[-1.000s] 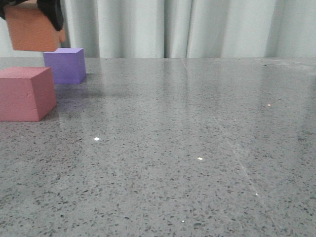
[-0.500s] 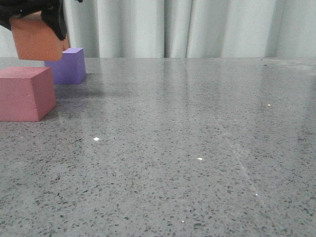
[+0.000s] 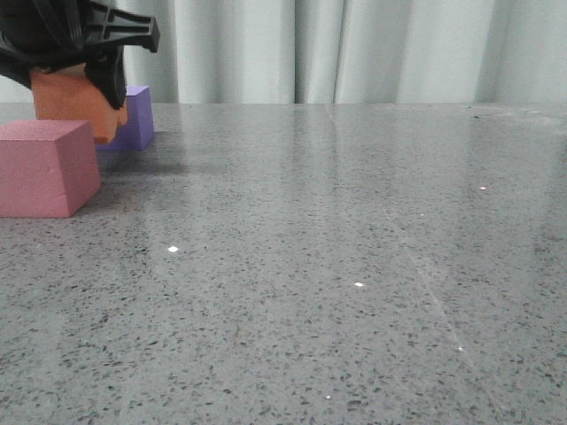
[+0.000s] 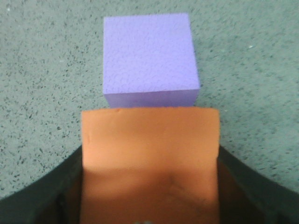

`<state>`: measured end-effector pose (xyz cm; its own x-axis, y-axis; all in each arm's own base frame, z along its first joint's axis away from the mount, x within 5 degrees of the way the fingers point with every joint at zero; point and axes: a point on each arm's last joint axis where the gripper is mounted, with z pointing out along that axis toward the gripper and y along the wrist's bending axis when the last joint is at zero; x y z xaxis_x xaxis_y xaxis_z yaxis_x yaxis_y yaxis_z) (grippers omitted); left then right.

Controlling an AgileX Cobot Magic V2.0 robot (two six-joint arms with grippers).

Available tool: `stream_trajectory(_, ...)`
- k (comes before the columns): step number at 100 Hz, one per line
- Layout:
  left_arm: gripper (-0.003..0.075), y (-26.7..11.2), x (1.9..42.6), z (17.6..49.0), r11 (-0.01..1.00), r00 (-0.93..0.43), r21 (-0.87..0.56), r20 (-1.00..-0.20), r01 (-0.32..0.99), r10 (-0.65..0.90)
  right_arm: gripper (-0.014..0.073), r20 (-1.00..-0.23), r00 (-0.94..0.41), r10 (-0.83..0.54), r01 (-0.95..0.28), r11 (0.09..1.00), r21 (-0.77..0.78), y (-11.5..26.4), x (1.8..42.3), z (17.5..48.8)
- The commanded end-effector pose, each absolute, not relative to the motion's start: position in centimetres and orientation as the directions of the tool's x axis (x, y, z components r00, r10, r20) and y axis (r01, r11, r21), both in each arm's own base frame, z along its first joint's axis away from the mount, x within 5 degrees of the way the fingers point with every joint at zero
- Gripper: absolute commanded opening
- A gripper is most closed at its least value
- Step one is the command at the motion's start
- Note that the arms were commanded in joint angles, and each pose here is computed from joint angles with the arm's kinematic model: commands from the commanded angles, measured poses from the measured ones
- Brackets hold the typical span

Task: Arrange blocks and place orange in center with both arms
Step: 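Lower the orange cube between the purple cube and pink block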

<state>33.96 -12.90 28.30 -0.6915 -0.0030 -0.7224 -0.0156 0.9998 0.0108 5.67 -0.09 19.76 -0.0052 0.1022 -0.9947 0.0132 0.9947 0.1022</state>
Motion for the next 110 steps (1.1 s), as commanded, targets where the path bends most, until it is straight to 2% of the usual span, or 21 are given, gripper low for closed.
stream_trajectory(1, 0.0189, -12.7, 34.3, 30.0, 1.000, -0.635, -0.024, -0.772, -0.003, -0.020, -0.0067, -0.988, 0.123, 0.092, 0.001, 0.996, 0.093, -0.1, 5.4, 21.2)
stream_trajectory(63, 0.0204, -13.0, 34.0, 27.6, 0.997, -0.659, -0.072, -0.752, 0.035, -0.031, -0.0067, -0.988, 0.123, 0.092, 0.001, 0.996, 0.093, -0.1, 5.4, 21.2)
stream_trajectory(68, 0.0250, -13.1, 34.0, 27.7, 0.996, -0.649, -0.068, -0.760, 0.056, -0.016, -0.0067, -0.988, 0.123, 0.092, 0.001, 0.996, 0.093, -0.1, 5.4, 21.2)
stream_trajectory(73, 0.0332, -13.2, 34.1, 27.8, 0.995, -0.644, -0.075, -0.765, 0.062, -0.018, -0.0067, -0.988, 0.123, 0.092, 0.001, 0.996, 0.093, -0.1, 5.4, 21.2)
stream_trajectory(85, 0.0615, -13.4, 34.1, 27.8, 0.993, -0.637, -0.099, -0.770, 0.068, -0.033, -0.0067, -0.988, 0.123, 0.092, 0.001, 0.996, 0.093, -0.1, 5.4, 21.2)
stream_trajectory(90, 0.0689, -13.4, 34.1, 27.8, 0.992, -0.637, -0.103, -0.770, 0.068, -0.036, -0.0067, -0.988, 0.123, 0.092, 0.001, 0.996, 0.093, -0.1, 5.4, 21.2)
stream_trajectory(95, 0.0720, -13.4, 34.1, 27.8, 0.992, -0.637, -0.103, -0.770, 0.068, -0.036, -0.0067, -0.988, 0.123, 0.092, 0.001, 0.996, 0.093, -0.1, 5.4, 21.2)
stream_trajectory(110, 0.0706, -13.3, 34.0, 28.3, 0.991, -0.628, -0.110, -0.777, 0.070, -0.042, -0.0067, -0.988, 0.123, 0.092, 0.001, 0.996, 0.093, -0.1, 5.4, 21.2)
